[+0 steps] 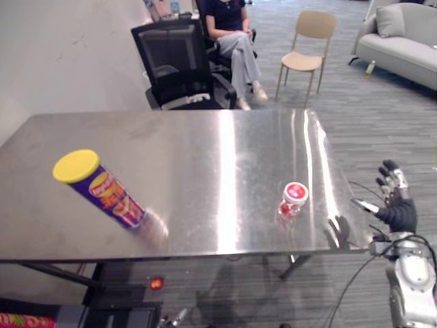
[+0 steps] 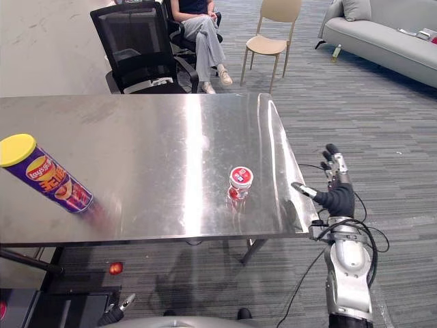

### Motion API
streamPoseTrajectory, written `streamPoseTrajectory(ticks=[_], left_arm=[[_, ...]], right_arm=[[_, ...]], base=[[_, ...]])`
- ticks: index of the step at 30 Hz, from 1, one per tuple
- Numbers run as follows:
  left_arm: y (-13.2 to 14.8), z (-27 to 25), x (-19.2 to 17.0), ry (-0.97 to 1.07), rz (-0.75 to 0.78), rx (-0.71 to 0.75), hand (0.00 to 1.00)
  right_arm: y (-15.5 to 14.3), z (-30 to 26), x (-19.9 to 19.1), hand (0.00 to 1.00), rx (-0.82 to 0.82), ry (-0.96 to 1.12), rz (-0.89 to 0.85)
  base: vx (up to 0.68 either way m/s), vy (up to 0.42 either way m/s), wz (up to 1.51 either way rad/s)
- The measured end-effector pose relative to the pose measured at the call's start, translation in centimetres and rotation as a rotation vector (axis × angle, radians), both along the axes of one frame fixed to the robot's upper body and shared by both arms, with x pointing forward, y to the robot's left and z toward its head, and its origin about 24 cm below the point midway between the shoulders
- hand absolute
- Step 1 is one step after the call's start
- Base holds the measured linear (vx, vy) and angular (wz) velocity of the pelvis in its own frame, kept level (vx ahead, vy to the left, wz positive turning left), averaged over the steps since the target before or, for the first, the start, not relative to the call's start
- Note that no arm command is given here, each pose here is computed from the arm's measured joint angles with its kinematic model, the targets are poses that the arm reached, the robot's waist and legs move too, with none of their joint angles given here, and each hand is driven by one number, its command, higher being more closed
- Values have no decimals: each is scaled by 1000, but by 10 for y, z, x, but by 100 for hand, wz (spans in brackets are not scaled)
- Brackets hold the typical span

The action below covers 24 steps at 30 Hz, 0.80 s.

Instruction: Put the gum and the chips on the shelf.

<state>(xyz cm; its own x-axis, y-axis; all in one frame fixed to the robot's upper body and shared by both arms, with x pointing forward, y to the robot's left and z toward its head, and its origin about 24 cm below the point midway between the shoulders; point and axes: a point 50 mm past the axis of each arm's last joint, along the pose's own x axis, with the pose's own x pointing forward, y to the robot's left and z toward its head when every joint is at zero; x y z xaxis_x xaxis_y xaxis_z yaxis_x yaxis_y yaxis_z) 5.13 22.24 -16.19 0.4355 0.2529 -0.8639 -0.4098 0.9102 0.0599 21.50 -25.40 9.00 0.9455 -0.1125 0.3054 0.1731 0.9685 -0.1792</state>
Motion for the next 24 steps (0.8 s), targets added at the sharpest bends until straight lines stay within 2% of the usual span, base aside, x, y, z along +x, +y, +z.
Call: streamPoseTrajectory(ticks=[11, 24], left_arm=[[-1, -2, -6, 28, -34, -4, 0], [-1, -3, -11, 49, -37, -8, 0]], right_arm=[[30, -11, 4, 0, -51, 79, 223], [33, -17, 14, 0, -74, 117, 250]], base=[[-5, -10, 3], [0, -15, 8]])
